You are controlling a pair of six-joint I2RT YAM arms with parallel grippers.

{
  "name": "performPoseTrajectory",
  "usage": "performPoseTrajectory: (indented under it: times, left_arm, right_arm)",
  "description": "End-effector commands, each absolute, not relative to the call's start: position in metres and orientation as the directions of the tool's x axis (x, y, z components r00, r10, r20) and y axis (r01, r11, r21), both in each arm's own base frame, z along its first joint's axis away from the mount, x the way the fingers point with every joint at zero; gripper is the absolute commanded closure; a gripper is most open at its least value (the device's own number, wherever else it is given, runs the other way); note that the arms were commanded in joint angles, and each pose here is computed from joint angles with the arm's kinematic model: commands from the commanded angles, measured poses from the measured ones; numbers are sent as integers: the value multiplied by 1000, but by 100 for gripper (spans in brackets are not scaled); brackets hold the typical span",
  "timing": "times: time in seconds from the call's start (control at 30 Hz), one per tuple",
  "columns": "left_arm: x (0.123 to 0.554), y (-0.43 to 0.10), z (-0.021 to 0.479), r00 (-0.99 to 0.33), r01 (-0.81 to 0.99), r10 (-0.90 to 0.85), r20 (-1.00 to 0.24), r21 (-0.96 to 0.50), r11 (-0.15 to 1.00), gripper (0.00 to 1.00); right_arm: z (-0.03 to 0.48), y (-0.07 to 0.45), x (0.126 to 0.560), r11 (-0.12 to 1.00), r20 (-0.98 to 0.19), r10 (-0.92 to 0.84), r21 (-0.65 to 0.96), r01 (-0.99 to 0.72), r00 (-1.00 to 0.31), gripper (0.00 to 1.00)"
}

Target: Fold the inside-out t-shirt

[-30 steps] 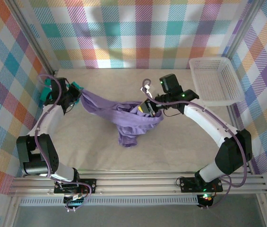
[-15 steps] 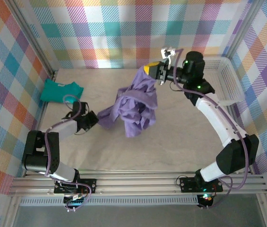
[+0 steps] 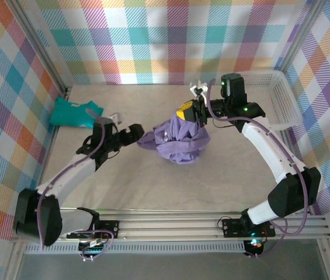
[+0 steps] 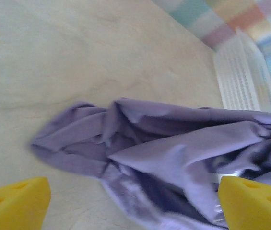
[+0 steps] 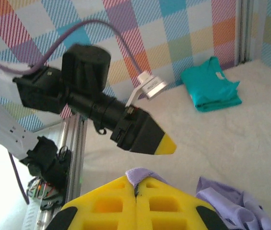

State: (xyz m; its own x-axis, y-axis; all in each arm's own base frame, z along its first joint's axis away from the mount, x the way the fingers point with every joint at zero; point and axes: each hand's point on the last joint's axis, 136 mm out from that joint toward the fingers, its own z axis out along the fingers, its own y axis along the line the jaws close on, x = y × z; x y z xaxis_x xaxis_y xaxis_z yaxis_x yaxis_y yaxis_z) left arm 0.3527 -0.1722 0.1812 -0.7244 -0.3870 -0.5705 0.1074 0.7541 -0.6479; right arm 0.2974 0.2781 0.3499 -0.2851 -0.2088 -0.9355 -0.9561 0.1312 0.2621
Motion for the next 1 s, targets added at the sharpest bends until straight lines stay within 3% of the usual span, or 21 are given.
performPoseTrajectory:
  times: [0.0,0.07,0.13,0.2,0.27,0.3,0.43,0.5,0.6,0.7,0.9,0.97]
  left_arm:
    - [351,-221,176,-785,263,-199,-586,-606,751,9]
    - [357,-240,156,-822,271,-139,-552,-594,758,10]
    - [364,-266,139,-865,277,-98,-492,-631,724,23]
    - [374,-285,133,-892,259,-108,-439,-693,673,51]
    - [391,-285,131,-897,207,-162,-412,-713,670,90]
    - [403,-273,131,-891,153,-218,-398,-715,682,100]
    - [438,-175,128,-749,-162,-595,-291,-790,591,100]
    - [434,-143,131,-670,-226,-690,-274,-810,541,100]
    - [408,-126,135,-619,-236,-716,-322,-793,561,100]
    - [380,-120,123,-606,-235,-697,-385,-750,618,99]
    - [325,-130,77,-748,-167,-407,-524,-446,880,53]
    - [313,-131,76,-748,-129,-345,-567,-386,914,45]
  right_arm:
    - [354,275,279,54,-952,-215,213,-976,-220,100]
    - [354,275,279,49,-952,-213,216,-975,-221,100]
    - [358,275,280,47,-954,-205,212,-976,-217,100]
    - [366,275,282,65,-959,-198,196,-978,-205,100]
    - [383,270,284,113,-967,-187,153,-982,-173,100]
    - [399,265,283,148,-975,-166,123,-981,-147,100]
    - [478,229,267,284,-999,53,17,-959,-2,100]
    - [498,217,259,336,-989,133,-12,-942,60,100]
    - [484,215,267,376,-991,134,48,-925,3,100]
    - [425,212,293,460,-990,75,139,-877,-118,100]
    - [315,217,307,477,-943,-85,244,-844,-321,100]
    - [287,215,304,484,-921,-143,255,-837,-363,100]
